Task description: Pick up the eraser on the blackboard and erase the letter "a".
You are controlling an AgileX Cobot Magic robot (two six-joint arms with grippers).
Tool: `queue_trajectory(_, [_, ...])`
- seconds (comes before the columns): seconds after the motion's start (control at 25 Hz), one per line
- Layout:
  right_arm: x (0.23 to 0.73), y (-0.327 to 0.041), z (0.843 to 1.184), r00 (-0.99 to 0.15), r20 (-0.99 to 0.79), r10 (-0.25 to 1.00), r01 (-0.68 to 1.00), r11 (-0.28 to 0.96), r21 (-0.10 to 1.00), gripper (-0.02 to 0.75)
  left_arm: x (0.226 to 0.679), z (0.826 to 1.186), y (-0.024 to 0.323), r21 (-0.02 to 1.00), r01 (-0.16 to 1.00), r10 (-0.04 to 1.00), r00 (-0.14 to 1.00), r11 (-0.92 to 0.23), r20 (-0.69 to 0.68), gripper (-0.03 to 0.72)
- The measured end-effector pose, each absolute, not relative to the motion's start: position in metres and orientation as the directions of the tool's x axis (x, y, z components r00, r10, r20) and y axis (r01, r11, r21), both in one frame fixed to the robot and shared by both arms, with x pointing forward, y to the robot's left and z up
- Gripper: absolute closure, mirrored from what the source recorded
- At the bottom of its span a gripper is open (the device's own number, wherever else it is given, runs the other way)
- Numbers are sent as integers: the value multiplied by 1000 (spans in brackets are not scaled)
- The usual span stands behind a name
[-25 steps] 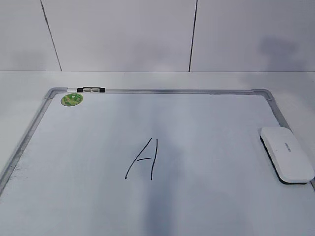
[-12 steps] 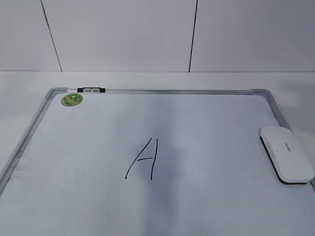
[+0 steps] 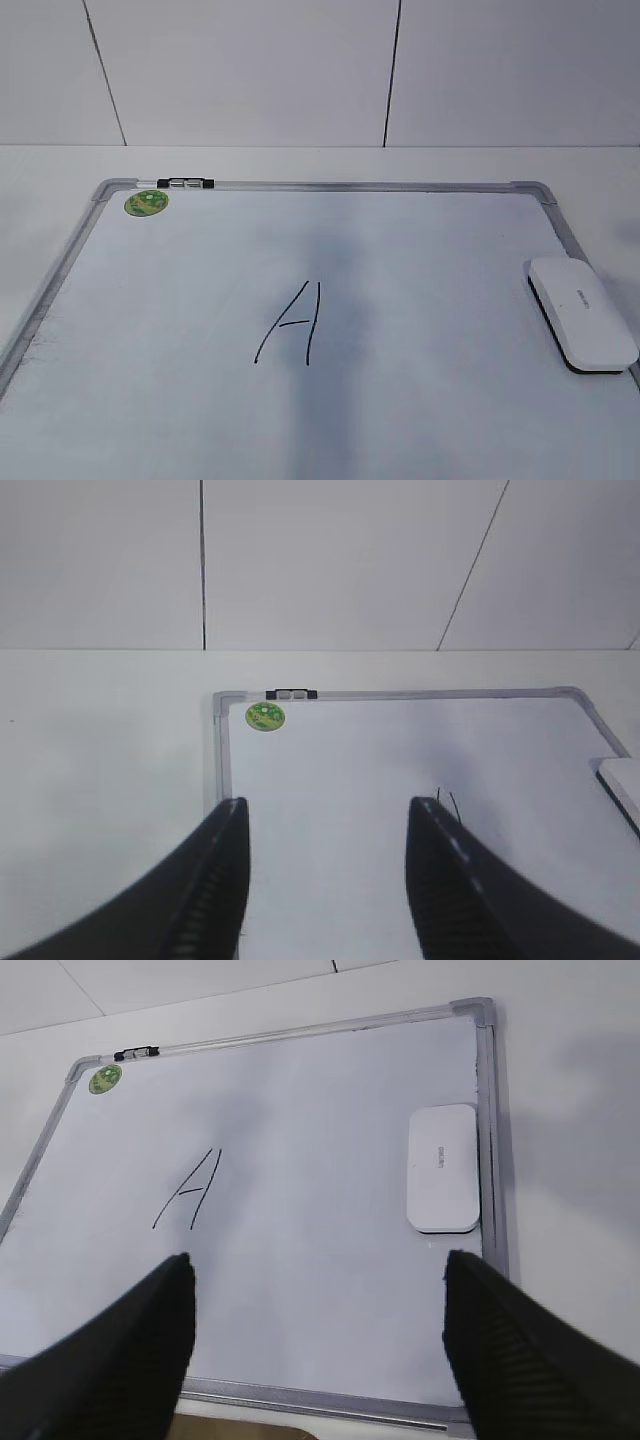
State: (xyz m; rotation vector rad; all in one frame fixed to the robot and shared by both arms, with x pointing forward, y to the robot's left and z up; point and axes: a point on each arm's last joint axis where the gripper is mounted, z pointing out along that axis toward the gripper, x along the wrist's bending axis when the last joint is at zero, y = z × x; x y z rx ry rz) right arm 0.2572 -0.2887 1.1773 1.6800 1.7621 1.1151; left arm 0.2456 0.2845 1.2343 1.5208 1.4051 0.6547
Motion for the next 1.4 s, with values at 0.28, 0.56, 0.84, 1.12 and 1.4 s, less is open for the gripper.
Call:
queue_trajectory(0.28, [229, -295, 1159, -175, 183, 967, 542, -61, 838, 144, 209, 1210, 289, 910, 402, 956, 217, 98, -198, 306])
queue_trajectory(0.56, [216, -302, 1142, -177, 114, 978, 499, -10, 866, 144, 196, 1160, 288, 893, 439, 950, 224, 101, -218, 307])
queue_trajectory(0.84, [226, -300, 1103, -165, 103, 981, 587, 14, 809, 145, 201, 1106, 291, 855, 512, 962, 182, 83, -203, 307])
queue_trajectory(1.12, [225, -300, 1067, -189, 64, 980, 617, 67, 784, 145, 208, 1074, 297, 831, 553, 983, 118, 52, -141, 307])
queue_trajectory(1.4, [222, -301, 1050, -208, 38, 977, 610, 99, 786, 146, 218, 1053, 300, 792, 610, 992, 83, 28, -99, 312])
